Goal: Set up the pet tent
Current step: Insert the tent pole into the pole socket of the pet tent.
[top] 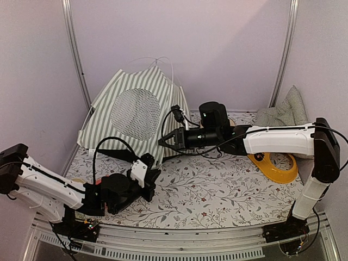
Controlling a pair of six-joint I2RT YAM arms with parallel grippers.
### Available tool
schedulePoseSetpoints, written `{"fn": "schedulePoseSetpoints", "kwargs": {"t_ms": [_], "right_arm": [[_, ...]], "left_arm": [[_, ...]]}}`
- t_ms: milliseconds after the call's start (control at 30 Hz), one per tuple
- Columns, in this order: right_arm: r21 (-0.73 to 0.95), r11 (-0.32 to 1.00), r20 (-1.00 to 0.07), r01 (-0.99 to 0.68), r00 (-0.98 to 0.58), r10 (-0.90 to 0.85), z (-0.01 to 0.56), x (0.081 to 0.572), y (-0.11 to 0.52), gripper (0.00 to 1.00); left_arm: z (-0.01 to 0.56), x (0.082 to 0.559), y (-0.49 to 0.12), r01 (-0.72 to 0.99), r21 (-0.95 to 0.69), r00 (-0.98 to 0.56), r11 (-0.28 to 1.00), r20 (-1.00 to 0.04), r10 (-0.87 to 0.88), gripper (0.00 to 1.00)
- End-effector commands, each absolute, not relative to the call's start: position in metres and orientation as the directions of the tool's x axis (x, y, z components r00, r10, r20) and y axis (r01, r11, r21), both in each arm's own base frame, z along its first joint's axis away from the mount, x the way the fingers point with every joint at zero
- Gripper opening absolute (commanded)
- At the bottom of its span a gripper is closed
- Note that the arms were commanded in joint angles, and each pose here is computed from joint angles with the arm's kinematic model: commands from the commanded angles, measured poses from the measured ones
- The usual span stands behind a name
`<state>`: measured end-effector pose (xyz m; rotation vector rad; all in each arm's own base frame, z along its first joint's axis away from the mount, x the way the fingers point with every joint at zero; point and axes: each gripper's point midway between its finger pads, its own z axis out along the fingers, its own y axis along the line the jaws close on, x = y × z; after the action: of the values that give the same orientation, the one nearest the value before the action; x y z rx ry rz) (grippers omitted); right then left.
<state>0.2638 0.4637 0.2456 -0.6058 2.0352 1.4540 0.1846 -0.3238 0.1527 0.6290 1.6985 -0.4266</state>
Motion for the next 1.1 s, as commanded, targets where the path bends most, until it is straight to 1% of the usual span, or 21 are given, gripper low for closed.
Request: {"fn": "schedulePoseSetpoints", "kwargs": {"t_ms": [0,167,367,767,900,1067], "right_arm": [[0.598,0.334,-0.8,-0.729,-0.515,0.307,0.358,0.322,0.416,0.0],[0.605,0.355,-0.795,-0.713,-0.516,0.32,0.354,0.327,0.401,0.0],[0.608,0.356,-0.793,-0.709,-0.521,0.317,0.35,0.329,0.402,0.0],[0.614,0.297,-0.784,-0.732,-0.523,0.334,0.369,0.327,0.41,0.0],[0.624,0.277,-0.776,-0.731,-0.535,0.335,0.369,0.328,0.414,0.0],[0.627,0.286,-0.774,-0.724,-0.539,0.331,0.362,0.332,0.417,0.0]], "left_arm": [[0.074,0.149,-0.311,0.729,0.176,-0.195,0.662,-0.873,0.447,0.0],[0.072,0.149,-0.308,0.723,0.171,-0.204,0.669,-0.873,0.443,0.0],[0.076,0.149,-0.31,0.726,0.174,-0.195,0.665,-0.875,0.442,0.0],[0.065,0.145,-0.316,0.748,0.173,-0.207,0.64,-0.856,0.473,0.0],[0.064,0.145,-0.32,0.752,0.174,-0.205,0.636,-0.855,0.476,0.0],[0.068,0.145,-0.321,0.752,0.176,-0.2,0.635,-0.857,0.474,0.0]]}}
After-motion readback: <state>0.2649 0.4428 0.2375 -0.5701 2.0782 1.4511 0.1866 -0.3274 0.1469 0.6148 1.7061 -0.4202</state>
